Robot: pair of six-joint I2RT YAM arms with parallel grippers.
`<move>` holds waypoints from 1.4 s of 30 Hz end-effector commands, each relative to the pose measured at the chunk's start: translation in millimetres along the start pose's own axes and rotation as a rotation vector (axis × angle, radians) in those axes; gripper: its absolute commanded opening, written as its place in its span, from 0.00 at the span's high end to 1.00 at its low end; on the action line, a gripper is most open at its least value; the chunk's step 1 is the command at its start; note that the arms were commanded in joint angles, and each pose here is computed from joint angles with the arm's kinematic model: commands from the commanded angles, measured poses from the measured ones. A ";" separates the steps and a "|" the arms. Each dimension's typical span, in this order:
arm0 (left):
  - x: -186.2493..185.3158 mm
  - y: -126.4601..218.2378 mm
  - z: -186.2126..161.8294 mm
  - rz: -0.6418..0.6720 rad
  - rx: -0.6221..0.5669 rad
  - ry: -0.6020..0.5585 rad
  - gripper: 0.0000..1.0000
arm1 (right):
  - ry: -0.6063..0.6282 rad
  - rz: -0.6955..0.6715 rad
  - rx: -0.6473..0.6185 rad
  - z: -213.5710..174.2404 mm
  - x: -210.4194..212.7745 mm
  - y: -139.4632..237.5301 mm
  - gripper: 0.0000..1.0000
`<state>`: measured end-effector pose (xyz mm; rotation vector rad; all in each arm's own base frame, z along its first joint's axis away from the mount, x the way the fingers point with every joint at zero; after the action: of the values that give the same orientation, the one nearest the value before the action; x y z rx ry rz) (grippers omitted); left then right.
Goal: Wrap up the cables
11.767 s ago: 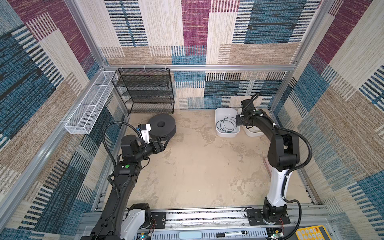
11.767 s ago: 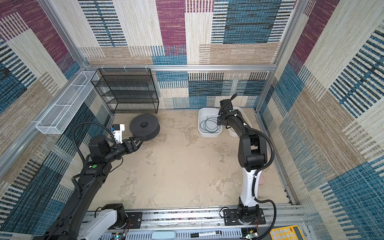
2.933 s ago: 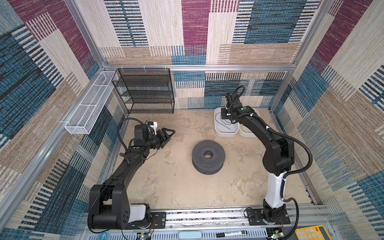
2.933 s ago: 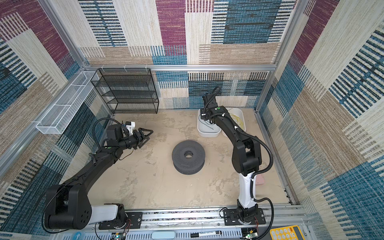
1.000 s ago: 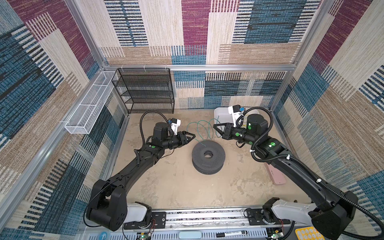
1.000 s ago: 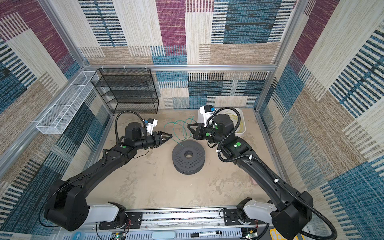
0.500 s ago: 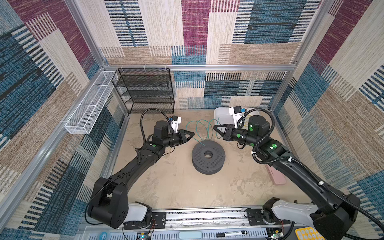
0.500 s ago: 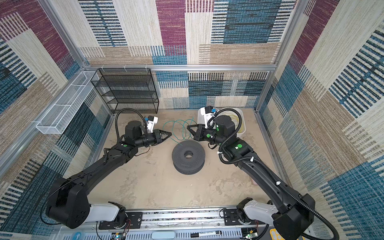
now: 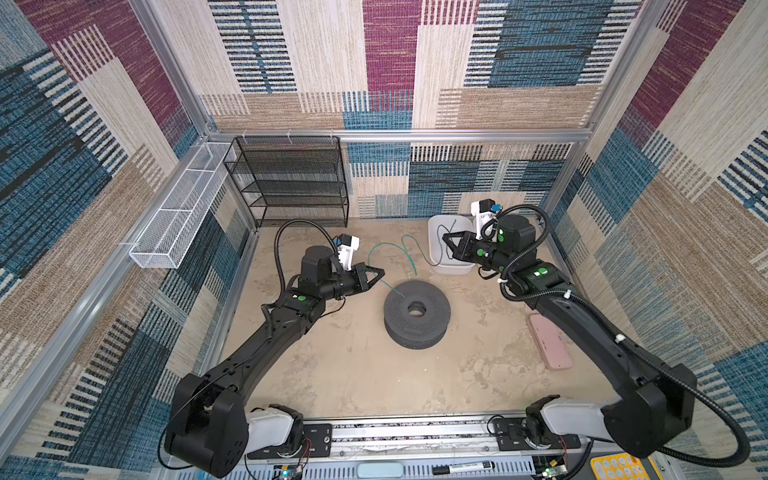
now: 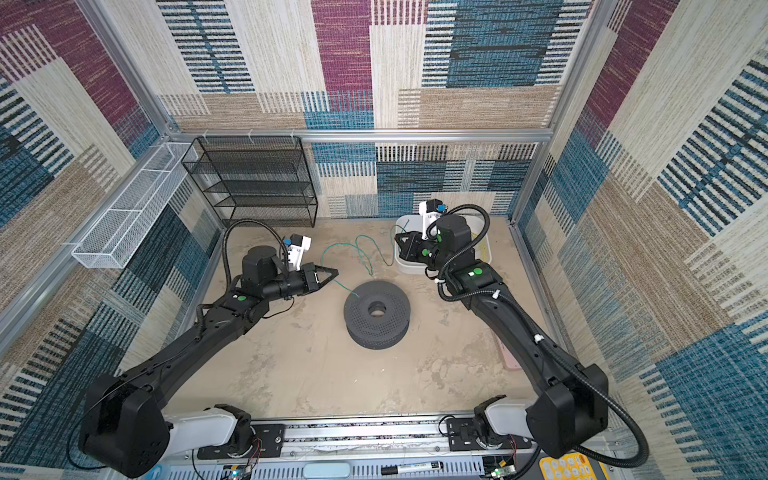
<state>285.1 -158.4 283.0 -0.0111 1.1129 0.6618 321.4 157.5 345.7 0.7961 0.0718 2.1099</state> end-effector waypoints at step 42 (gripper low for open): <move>-30.1 23.3 34.7 0.208 -0.485 -0.208 1.00 | 0.148 0.159 0.112 -33.4 120.9 -103.3 0.63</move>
<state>295.2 -143.7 324.7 -0.2284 0.7978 1.0963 320.9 318.8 347.6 0.7525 0.2195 2.3273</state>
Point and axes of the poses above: each gripper's point midway between its finger pads, its own y axis back along the fingers, its own x axis along the line the jaws close on, z = x × y, the point moved 9 cm from there along y, back along the fingers, and after that the axes turned 7 degrees about y, right-handed, at the moved point
